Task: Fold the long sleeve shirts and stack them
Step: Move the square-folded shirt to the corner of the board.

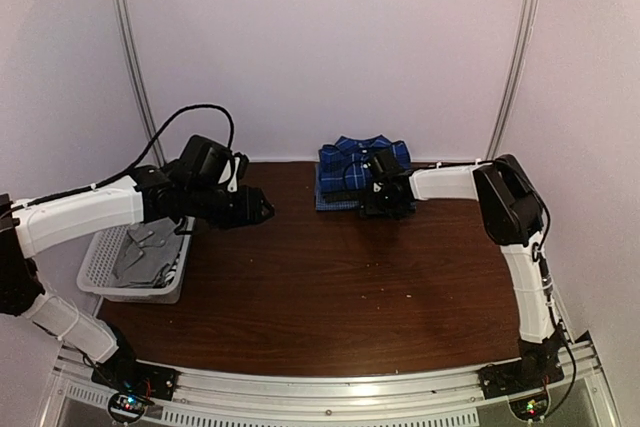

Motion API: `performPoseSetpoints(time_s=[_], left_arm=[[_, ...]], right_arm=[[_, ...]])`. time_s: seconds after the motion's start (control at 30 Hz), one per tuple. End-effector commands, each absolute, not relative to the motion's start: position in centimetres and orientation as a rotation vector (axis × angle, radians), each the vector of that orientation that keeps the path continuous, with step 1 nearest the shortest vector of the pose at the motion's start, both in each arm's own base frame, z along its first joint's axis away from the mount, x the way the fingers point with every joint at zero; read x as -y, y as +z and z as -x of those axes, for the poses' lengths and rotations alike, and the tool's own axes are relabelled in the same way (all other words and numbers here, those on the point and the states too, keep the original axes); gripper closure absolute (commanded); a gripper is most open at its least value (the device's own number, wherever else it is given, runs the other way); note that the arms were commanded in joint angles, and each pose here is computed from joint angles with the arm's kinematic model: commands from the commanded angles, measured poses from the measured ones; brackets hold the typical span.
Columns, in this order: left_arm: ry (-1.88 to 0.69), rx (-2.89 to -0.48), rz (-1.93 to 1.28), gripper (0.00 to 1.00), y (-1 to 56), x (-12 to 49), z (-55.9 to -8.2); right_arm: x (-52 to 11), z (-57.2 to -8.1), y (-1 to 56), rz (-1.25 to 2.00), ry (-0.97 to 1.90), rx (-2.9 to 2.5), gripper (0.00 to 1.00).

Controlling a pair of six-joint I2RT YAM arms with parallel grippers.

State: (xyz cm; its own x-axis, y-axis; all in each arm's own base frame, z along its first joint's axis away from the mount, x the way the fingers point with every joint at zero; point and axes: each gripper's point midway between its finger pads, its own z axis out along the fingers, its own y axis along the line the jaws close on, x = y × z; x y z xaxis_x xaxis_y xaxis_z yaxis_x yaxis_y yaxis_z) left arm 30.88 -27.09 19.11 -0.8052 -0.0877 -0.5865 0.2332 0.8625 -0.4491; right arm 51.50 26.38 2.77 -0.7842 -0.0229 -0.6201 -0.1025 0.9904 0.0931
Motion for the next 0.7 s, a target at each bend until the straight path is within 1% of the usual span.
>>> performPoseSetpoints(time_s=[0.0, 0.3, 0.53, 0.67], left_arm=[[-0.674, -2.383, -0.107, 0.37, 19.7, 26.1, -31.0], [-0.637, -2.375, -0.074, 0.37, 19.6, 25.1, -31.2], [-0.643, -2.372, -0.076, 0.37, 19.7, 25.1, -31.2], [-0.646, -2.37, -0.078, 0.37, 19.8, 25.1, -31.2]], right_arm=[[-25.8, -50.7, -0.9, 0.11, 0.153, -2.594, 0.21], [-26.3, -52.6, -0.8, 0.093, 0.184, -2.575, 0.21], [-26.3, -53.2, 0.8, 0.123, 0.205, -2.549, 0.13], [-26.4, -52.9, 2.8, 0.136, 0.228, -2.535, 0.12]])
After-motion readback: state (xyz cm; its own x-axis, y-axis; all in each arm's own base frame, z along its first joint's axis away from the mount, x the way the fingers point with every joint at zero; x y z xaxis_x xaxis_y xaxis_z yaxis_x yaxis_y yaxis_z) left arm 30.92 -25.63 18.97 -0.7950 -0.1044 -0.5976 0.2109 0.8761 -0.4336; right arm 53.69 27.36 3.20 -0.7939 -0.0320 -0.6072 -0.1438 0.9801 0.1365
